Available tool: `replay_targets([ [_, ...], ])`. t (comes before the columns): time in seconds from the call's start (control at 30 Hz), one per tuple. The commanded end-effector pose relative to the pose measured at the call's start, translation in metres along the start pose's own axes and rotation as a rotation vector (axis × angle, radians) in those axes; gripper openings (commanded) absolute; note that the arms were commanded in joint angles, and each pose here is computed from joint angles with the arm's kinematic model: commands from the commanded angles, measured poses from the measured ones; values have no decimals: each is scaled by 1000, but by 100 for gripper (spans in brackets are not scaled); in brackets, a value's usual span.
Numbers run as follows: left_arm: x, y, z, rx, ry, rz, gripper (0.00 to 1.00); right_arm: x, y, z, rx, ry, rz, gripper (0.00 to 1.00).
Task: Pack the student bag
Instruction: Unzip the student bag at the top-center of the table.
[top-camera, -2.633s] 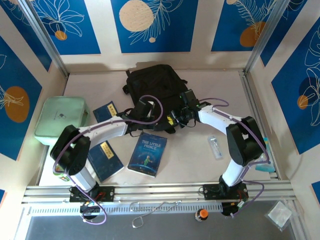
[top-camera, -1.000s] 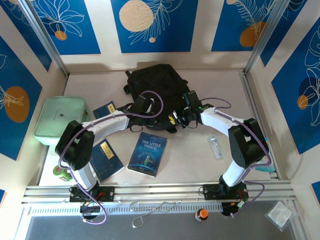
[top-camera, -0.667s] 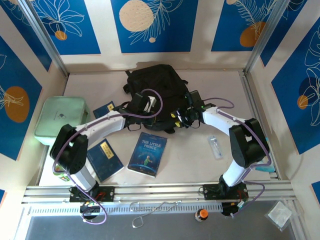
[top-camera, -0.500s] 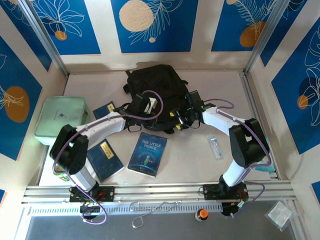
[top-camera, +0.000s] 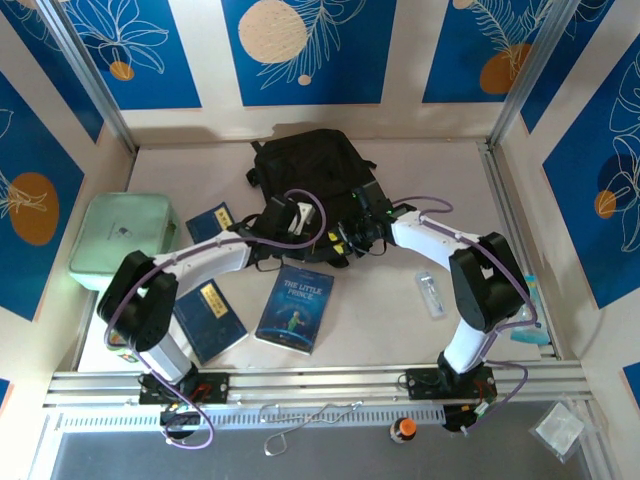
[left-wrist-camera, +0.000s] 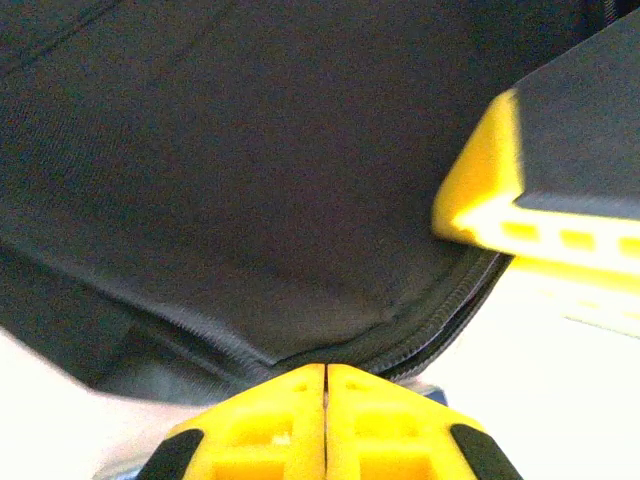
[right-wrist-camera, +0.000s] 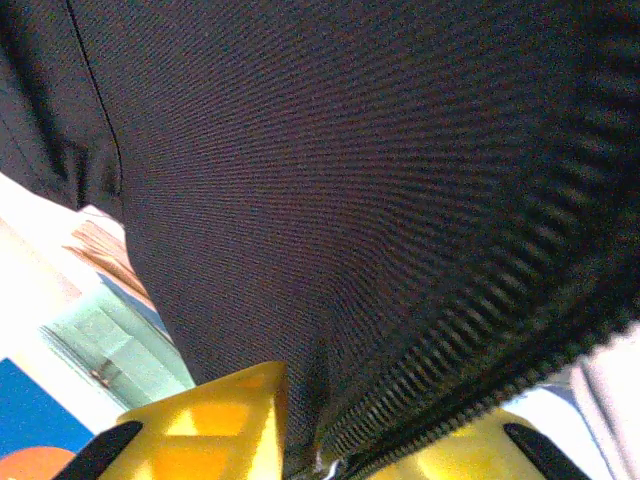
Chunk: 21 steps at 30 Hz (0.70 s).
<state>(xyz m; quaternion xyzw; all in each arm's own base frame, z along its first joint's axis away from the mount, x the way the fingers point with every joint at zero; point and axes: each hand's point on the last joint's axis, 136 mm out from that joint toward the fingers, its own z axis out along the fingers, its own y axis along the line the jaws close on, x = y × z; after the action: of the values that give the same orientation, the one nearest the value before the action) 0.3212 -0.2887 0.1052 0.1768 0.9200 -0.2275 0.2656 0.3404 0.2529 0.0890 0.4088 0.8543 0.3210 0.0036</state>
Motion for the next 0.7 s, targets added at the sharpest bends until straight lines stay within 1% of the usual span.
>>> replay_targets([
  [0.0, 8, 16, -13, -83, -21, -20, 0, -9, 9, -7, -14, -43, -30, 13],
  [0.1, 21, 41, -19, -188, -15, -61, 0, -12, 8, -10, -18, -63, -46, 8],
  [0.23, 35, 72, -18, -300, 7, -123, 0, -13, 7, -14, -28, -77, -58, 5],
  [0.43, 38, 92, -6, -358, 33, -171, 0, -13, 14, -22, -63, -99, -103, 2],
  [0.67, 35, 110, 3, -398, 38, -198, 0, -17, 14, -34, -79, -131, -118, 1],
])
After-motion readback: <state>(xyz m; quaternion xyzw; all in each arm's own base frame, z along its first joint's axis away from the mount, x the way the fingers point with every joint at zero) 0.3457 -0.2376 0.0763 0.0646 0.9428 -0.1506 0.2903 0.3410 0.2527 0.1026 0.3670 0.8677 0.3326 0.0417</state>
